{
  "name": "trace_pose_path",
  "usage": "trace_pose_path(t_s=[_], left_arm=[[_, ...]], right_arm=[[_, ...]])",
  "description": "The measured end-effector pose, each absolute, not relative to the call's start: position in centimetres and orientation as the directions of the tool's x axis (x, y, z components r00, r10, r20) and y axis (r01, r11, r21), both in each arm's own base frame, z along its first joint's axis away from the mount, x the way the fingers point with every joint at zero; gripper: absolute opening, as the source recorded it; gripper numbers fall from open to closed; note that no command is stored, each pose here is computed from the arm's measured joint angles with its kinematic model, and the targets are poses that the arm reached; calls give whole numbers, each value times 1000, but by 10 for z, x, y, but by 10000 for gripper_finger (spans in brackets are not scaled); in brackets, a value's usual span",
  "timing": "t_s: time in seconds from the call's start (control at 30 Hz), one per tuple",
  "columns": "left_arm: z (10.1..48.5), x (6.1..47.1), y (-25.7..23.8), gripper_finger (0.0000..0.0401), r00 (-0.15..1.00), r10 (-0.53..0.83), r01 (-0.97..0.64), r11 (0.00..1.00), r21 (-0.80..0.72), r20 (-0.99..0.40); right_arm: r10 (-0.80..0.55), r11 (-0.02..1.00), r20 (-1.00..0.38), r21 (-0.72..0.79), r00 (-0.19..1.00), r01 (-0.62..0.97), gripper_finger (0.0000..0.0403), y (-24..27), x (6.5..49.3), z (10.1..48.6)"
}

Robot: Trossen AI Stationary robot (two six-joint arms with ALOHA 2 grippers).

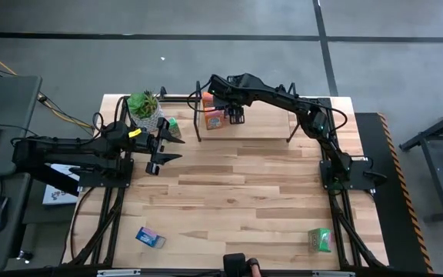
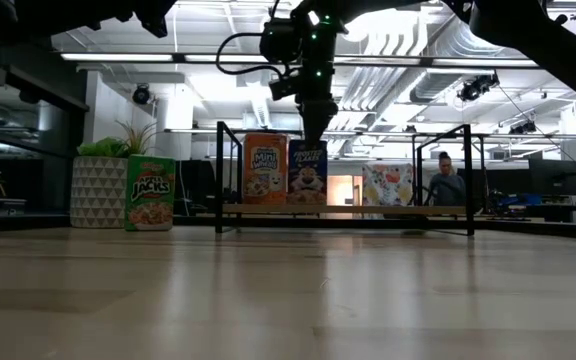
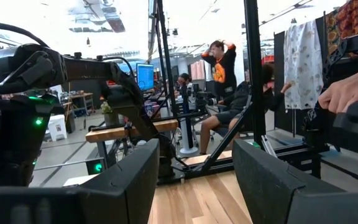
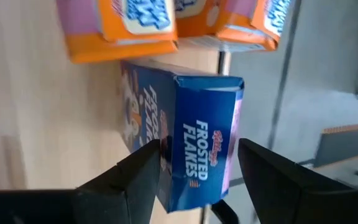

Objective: Stack cereal on shelf
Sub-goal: Put the right blue cereal box on the shelf

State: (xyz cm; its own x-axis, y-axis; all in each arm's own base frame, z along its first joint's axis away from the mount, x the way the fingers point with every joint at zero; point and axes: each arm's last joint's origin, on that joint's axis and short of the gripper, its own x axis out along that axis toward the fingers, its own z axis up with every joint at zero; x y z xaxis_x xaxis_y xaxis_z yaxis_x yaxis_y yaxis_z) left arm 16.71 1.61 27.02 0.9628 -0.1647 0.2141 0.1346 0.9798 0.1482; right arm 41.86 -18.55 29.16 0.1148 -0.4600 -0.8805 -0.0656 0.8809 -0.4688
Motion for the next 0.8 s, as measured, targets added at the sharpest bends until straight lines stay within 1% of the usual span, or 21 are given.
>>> trace_pose_path(t_s=[0.8], left_arm=[[270,167,16,192,963,-165,135,980,148,213]], right_arm=[[-456,879,-883,-466,113,-98,209,-175,419,297]])
